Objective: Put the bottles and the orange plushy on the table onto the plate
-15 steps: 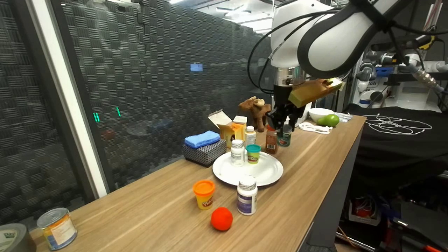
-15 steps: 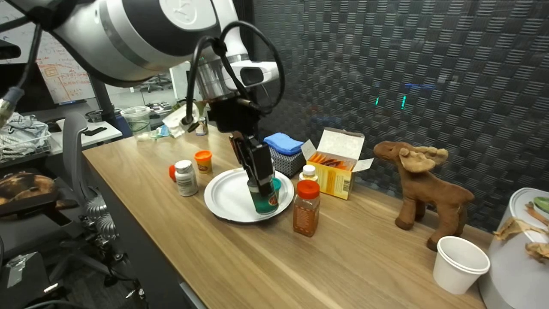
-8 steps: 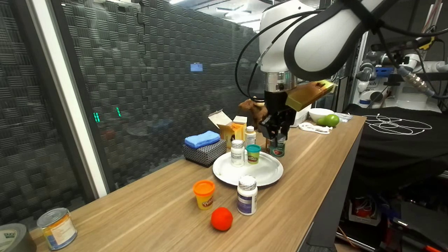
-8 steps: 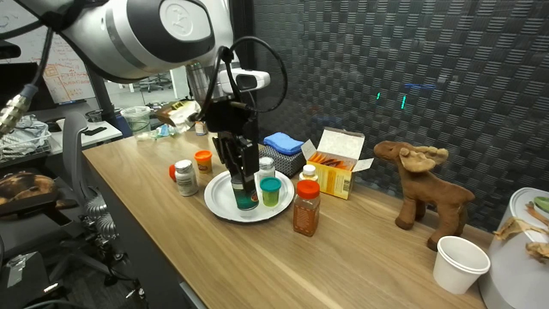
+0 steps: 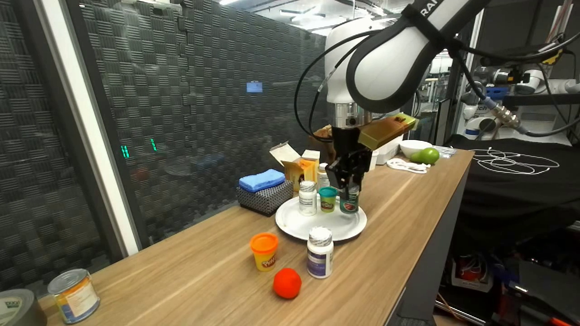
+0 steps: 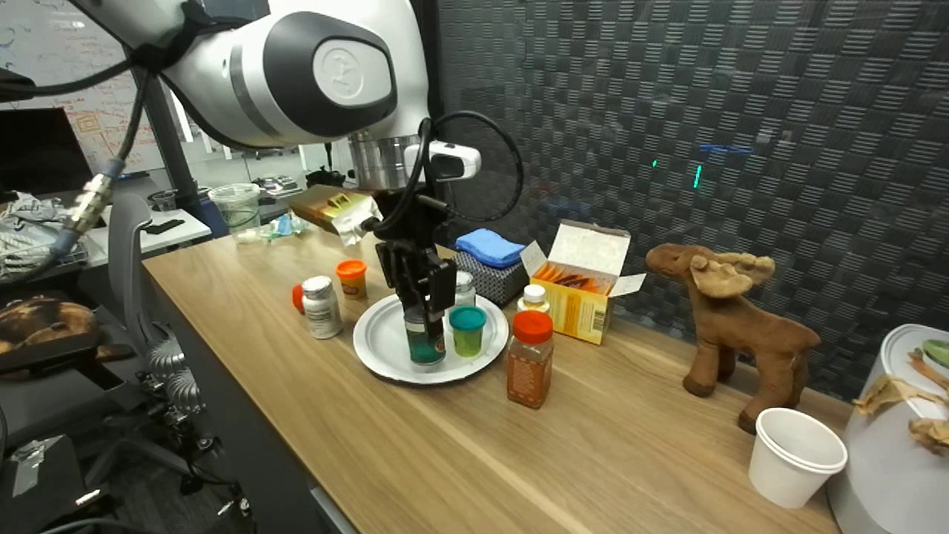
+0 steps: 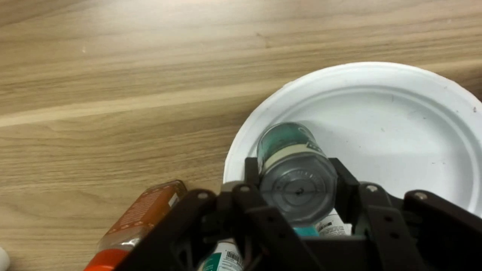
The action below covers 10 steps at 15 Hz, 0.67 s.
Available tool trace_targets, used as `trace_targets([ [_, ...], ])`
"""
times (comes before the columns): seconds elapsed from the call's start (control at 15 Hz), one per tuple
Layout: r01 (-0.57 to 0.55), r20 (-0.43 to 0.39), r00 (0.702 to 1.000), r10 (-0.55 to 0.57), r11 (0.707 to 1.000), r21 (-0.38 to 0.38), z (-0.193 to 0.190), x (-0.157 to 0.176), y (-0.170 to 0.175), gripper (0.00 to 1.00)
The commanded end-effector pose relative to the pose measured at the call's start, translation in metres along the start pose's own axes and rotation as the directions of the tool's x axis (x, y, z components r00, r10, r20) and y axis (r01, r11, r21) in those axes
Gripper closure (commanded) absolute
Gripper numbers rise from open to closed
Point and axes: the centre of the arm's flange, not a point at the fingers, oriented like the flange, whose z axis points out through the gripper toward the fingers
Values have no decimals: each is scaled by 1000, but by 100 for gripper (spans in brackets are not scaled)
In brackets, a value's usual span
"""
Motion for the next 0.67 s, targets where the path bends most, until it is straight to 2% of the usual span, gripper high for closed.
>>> trace_targets([
  [0.0,5,-10,1000,-5,1000,11,1,17,-6,77],
  [0.53,4,-7,1000,-4,1000,5,20,20,-10,77],
  [0.6,9,-4,1000,-9,1000,-3,21,19,-9,50],
])
